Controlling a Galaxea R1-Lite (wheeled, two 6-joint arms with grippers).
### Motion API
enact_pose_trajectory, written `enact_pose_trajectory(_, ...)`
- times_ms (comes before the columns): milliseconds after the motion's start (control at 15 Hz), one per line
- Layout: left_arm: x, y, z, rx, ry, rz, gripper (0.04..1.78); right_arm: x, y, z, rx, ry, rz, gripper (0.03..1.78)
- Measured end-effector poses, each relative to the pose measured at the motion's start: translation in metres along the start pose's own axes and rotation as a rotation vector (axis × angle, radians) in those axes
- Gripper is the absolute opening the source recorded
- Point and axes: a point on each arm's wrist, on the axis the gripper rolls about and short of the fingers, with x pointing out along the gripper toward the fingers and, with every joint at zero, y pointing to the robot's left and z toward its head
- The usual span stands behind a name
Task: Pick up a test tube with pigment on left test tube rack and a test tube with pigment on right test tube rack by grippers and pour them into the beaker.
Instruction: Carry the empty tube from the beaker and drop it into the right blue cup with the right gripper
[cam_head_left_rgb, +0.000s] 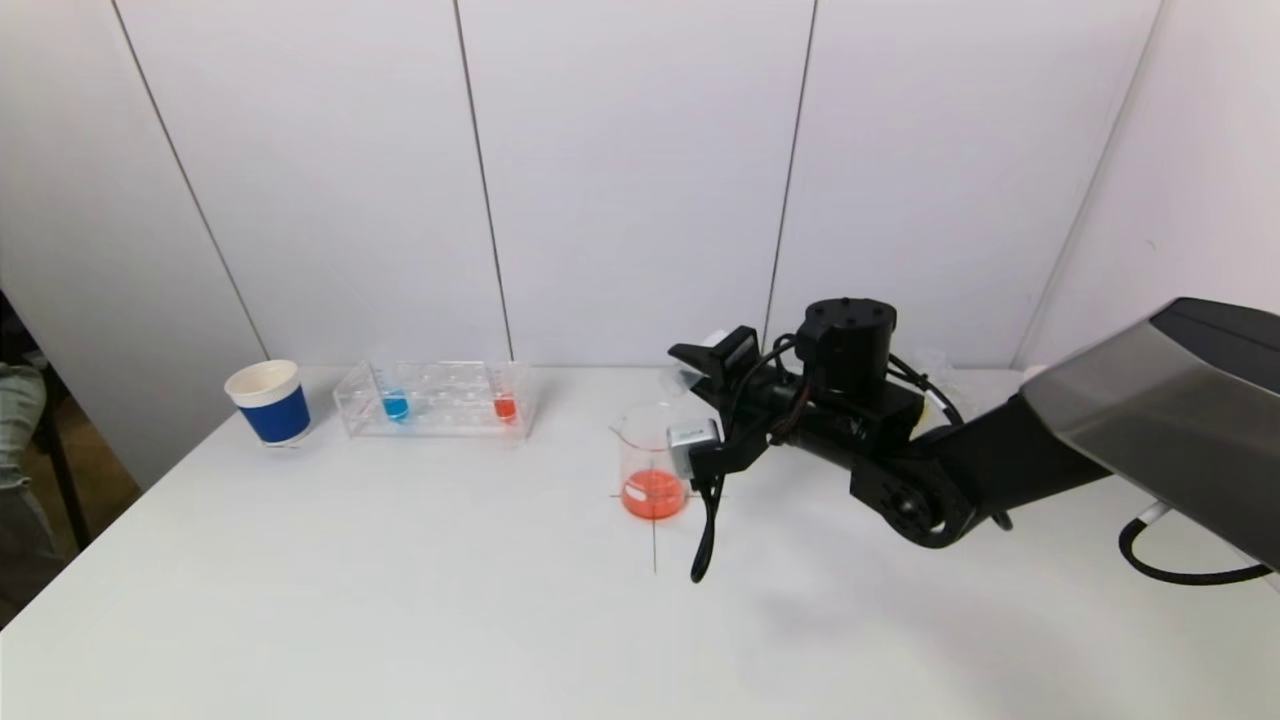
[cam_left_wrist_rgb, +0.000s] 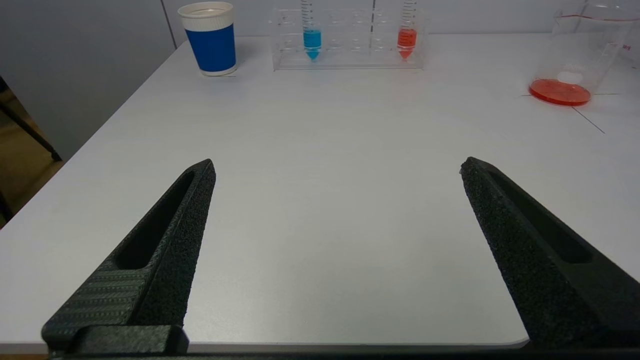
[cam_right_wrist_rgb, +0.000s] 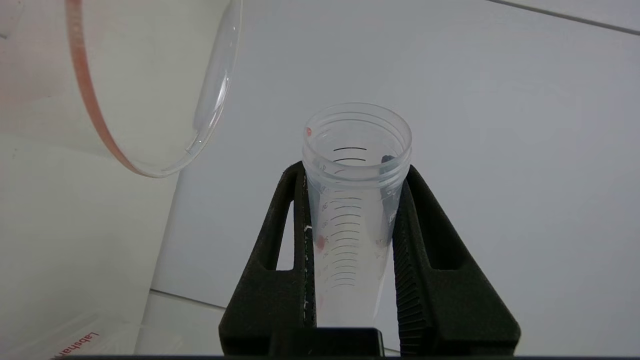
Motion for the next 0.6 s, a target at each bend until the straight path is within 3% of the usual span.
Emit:
enact_pose_trajectory(400, 0.0, 0.0, 0.0, 0.001, 0.0, 0.0, 1.72, -0.002, 0.003, 0.016, 0.253, -0.033, -0.036, 0.5)
enact_pose_trajectory(600, 0.0, 0.0, 0.0, 0.0, 0.0, 0.0, 1.72, -0.005, 0.008, 0.024, 0.35, -0.049, -0.056, 0.5)
